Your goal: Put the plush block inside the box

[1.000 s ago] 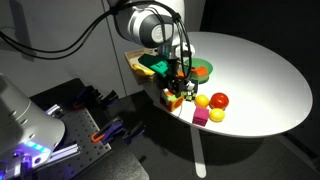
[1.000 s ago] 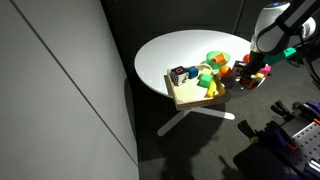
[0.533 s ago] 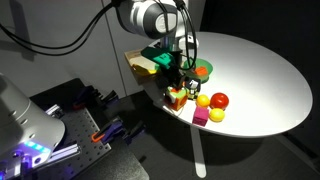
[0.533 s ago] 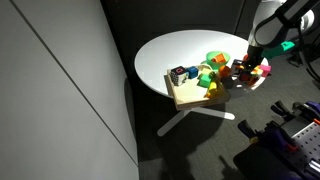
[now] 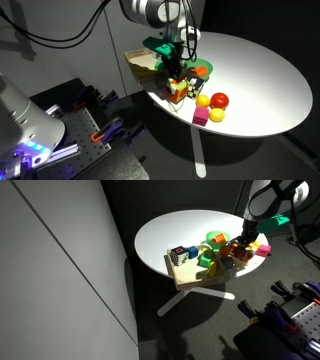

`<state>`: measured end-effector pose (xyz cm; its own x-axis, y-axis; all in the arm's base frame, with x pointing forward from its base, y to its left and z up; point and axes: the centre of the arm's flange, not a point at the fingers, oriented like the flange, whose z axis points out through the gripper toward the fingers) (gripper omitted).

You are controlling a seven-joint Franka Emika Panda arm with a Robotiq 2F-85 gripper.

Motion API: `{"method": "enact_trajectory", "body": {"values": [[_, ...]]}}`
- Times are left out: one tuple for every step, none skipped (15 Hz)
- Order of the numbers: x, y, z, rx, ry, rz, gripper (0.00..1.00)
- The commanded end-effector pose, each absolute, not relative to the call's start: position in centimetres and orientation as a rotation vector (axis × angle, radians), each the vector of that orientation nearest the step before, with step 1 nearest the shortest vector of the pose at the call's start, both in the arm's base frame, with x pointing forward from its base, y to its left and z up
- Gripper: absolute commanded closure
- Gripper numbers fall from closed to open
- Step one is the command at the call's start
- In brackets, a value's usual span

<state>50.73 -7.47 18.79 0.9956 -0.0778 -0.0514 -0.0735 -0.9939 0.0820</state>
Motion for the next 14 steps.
{"method": "enact_trajectory", "body": {"values": [[52.4,-7.3,21.1,3.097,-0.152,-0.063,0.97],[52.8,-7.2,21.6,3.104,-0.163,-0.053,0.97],[53.2,-7.1,22.0,3.114,-0.171,-0.051,0.97],[53.5,-7.0,22.4,3.125,-0.178,-0.044,0.98],[53.9,-6.8,22.8,3.138,-0.189,-0.026,0.97],[54.3,-6.7,23.1,3.153,-0.200,-0.011,0.97],[54.7,-6.5,23.3,3.173,-0.210,0.014,0.98],[55.1,-6.2,23.6,3.197,-0.223,0.031,0.97],[55.5,-5.9,23.8,3.222,-0.231,0.043,0.98],[55.9,-5.5,24.0,3.242,-0.238,0.052,0.98],[56.2,-5.1,24.2,3.262,-0.240,0.064,0.98],[56.4,-4.6,24.4,3.283,-0.238,0.074,0.98],[56.6,-4.1,24.6,3.306,-0.233,0.081,0.98],[56.7,-3.4,24.8,3.327,-0.227,0.086,0.98]]}}
